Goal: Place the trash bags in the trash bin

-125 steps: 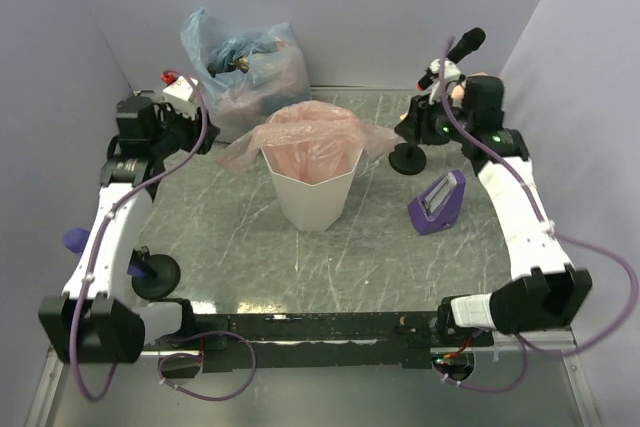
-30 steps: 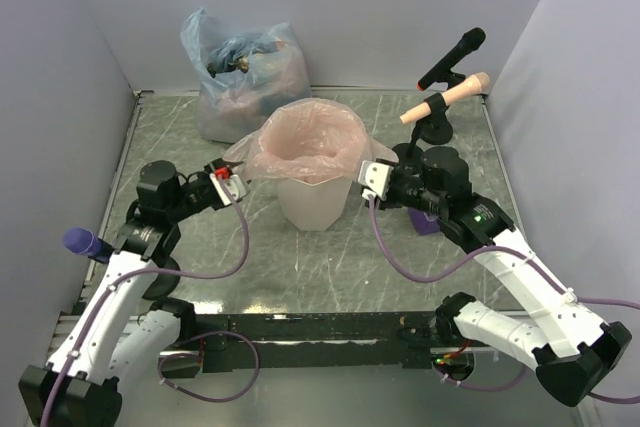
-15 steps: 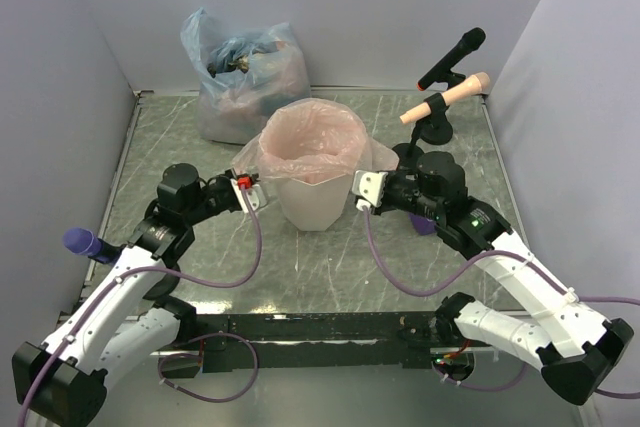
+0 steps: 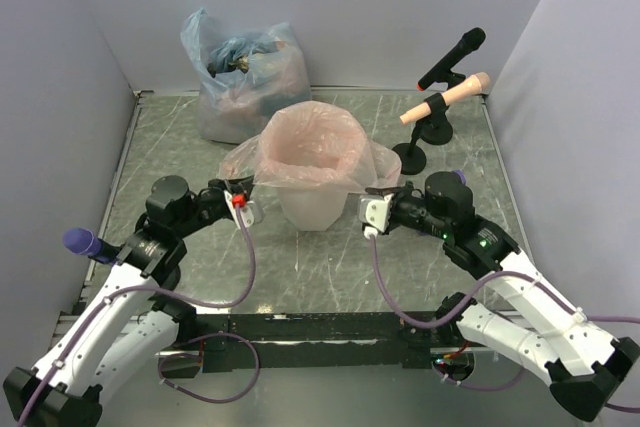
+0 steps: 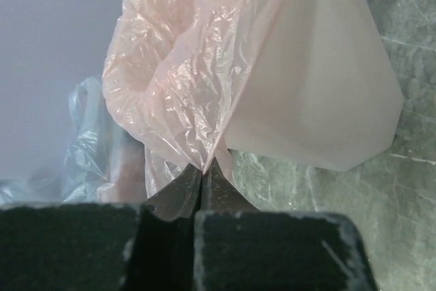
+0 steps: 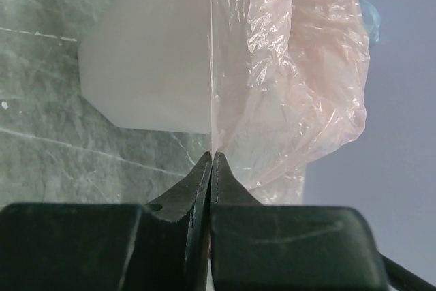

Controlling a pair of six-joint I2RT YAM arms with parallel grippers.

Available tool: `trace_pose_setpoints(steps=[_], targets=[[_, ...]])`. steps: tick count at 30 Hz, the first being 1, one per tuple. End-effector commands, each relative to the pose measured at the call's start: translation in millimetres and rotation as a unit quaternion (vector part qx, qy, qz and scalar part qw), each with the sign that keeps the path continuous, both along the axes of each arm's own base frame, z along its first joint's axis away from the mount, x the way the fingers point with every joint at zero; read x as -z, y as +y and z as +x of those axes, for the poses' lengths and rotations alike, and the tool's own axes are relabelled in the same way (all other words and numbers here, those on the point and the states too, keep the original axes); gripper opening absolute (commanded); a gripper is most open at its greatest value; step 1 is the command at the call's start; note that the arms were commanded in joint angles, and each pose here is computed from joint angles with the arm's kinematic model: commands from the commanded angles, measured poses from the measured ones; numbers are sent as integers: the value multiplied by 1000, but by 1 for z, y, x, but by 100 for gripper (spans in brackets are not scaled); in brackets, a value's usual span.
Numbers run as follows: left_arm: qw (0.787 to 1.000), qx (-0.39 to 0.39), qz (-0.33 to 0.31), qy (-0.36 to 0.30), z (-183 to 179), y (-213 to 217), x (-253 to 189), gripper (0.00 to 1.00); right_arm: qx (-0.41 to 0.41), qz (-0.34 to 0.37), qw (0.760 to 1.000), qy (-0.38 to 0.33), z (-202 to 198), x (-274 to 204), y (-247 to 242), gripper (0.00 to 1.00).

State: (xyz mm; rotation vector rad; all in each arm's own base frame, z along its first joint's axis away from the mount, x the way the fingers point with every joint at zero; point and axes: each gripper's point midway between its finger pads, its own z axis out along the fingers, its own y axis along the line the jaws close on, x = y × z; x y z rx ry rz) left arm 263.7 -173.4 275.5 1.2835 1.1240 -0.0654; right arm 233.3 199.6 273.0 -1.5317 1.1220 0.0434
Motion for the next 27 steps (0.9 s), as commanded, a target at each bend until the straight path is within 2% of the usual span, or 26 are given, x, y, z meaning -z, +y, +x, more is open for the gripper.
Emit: trace_pose_setpoints(steps=[1, 13, 20, 21, 24, 25, 27], targets=[[999, 7, 38, -2, -7, 5, 21, 1, -13, -18, 1000, -20, -7, 9, -4, 0], [998, 4, 33, 59, 5, -3, 77, 1, -4, -44, 999, 11, 15, 68, 8, 0], [995, 3, 42, 93, -1, -1, 90, 1, 2, -48, 998, 29, 17, 73, 9, 0], [993, 9, 44, 105, -6, -1, 90, 4, 2, -47, 998, 35, 15, 70, 8, 2], [989, 12, 10, 144, -21, -3, 63, 38, 9, -7, 997, 74, 1, 40, 7, 30], [989, 9, -9, 151, -25, -3, 49, 43, 10, 6, 996, 87, -7, 26, 5, 37], [986, -6, -65, 156, -35, 0, 12, 50, 3, 29, 994, 109, -24, 5, 2, 44]])
